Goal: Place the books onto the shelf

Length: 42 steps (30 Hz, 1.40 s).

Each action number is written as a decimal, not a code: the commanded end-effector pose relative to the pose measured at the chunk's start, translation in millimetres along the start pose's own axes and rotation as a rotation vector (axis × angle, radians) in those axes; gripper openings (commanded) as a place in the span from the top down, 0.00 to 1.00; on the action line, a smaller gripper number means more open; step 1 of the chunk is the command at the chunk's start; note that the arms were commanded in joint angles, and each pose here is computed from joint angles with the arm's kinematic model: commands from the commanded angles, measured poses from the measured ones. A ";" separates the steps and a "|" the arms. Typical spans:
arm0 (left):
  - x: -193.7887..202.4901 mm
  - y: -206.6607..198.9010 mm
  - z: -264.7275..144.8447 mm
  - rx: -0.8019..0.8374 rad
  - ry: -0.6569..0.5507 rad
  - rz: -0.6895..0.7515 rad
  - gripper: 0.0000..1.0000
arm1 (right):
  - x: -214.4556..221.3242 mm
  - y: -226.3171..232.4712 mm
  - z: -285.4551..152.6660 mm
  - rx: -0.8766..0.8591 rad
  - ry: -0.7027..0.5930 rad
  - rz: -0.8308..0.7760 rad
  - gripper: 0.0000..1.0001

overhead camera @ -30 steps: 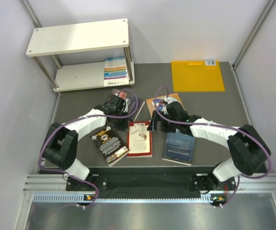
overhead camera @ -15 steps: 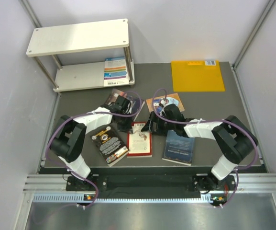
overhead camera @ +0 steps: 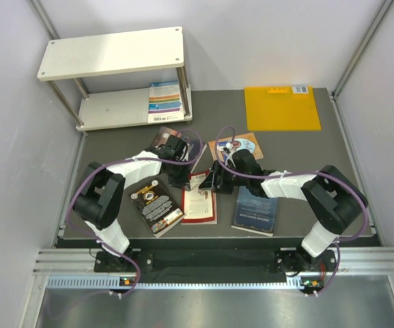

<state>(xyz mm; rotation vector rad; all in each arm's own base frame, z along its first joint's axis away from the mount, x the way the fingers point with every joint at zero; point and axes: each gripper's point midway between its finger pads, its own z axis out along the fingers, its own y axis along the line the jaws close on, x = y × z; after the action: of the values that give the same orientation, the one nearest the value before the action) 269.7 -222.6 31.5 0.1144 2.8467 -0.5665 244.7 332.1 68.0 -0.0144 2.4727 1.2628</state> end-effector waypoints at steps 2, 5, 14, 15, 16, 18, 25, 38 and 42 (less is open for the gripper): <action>14.5 21.8 21.2 -0.090 0.050 -0.007 1.00 | -5.2 51.0 5.0 -0.161 0.007 -0.074 0.44; 11.3 19.7 20.5 -0.086 0.040 -0.006 1.00 | 0.1 44.2 13.4 -0.152 0.039 -0.063 0.44; -0.6 17.3 5.0 -0.108 0.002 0.009 1.00 | 16.4 25.1 29.4 -0.092 0.132 -0.042 0.45; -2.5 16.3 2.6 -0.107 -0.006 0.012 1.00 | 17.5 25.9 29.8 -0.101 0.139 -0.043 0.55; -4.5 15.4 -2.7 -0.109 -0.019 0.014 1.00 | 17.8 28.1 30.6 -0.112 0.141 -0.045 0.67; -13.1 10.8 -14.4 -0.105 -0.060 0.023 1.00 | 17.6 33.6 30.0 -0.143 0.146 -0.047 1.00; -44.6 9.1 -75.6 -0.146 -0.291 0.075 0.41 | 5.4 58.3 11.7 -0.209 0.078 -0.113 1.00; -49.1 -18.8 -143.5 0.051 -0.586 0.079 0.30 | -55.5 103.4 -47.1 -0.271 -0.122 -0.245 1.00; -50.6 -25.0 -162.9 0.108 -0.669 0.037 0.28 | -76.5 113.1 -63.2 -0.275 -0.171 -0.266 1.00</action>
<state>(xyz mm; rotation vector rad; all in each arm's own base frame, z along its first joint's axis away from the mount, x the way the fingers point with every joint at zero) 273.1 -180.5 166.3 0.0669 2.3147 -0.5228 256.7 341.2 152.7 -0.2295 2.2486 1.3841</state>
